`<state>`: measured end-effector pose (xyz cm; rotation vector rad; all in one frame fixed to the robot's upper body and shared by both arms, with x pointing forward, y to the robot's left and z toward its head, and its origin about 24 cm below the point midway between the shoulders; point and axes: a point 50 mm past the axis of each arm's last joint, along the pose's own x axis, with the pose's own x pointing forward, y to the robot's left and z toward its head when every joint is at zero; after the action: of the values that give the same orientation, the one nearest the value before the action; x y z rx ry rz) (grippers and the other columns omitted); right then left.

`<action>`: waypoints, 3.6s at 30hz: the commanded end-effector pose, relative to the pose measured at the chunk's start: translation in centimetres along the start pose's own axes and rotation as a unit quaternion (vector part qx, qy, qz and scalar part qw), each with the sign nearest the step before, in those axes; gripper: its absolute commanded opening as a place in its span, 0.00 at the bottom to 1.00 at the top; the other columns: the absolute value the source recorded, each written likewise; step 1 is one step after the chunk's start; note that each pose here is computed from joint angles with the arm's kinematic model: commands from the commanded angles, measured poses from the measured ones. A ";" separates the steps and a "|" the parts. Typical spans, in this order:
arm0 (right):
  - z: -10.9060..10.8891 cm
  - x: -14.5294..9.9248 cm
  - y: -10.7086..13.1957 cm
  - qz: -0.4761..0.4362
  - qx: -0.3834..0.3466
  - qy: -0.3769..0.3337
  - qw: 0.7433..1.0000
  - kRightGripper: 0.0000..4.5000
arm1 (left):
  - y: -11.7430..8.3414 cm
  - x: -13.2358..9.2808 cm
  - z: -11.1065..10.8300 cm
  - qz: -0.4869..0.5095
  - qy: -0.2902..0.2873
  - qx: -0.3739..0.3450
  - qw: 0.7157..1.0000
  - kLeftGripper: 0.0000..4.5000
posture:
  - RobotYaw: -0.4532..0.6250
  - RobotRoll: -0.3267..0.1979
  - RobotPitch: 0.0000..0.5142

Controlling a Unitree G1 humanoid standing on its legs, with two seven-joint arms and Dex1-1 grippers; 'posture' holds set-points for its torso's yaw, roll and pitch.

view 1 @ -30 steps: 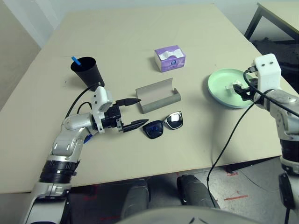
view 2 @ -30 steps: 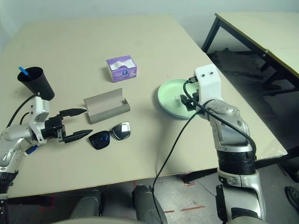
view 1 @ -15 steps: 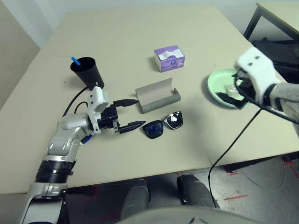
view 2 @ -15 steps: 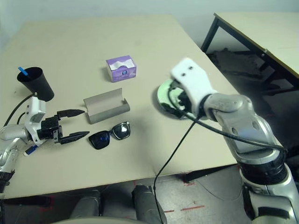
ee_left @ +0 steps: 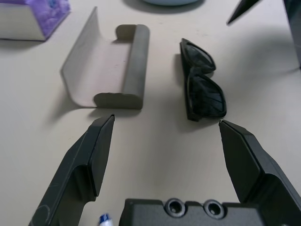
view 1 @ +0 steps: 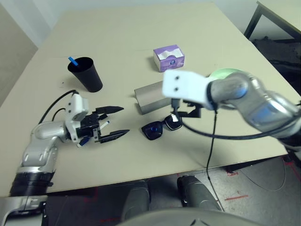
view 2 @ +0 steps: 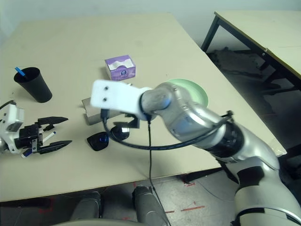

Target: Organize and tidy the items on the table.

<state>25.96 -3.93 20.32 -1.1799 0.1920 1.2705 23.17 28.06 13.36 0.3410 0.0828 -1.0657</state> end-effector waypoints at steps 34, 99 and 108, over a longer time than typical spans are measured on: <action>-1.6 5.8 2.0 0.071 -0.068 0.028 0.995 0.99 | -0.6 0.3 0.9 0.006 -0.009 0.005 1.000 1.00 | 0.41 0.62 0.26; -2.1 7.5 -6.8 -0.077 -0.126 0.023 0.989 0.03 | 0.3 0.3 -1.6 0.151 0.023 -0.019 0.988 1.00 | 0.43 0.62 0.25; -3.0 8.9 -5.7 -0.063 -0.129 0.025 0.989 0.03 | 0.3 0.2 -1.5 0.153 0.021 -0.017 0.988 1.00 | 0.45 0.62 0.25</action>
<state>35.25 0.23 17.03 -1.4201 -0.0214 1.1711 23.81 28.51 12.27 0.3370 0.0754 -0.7505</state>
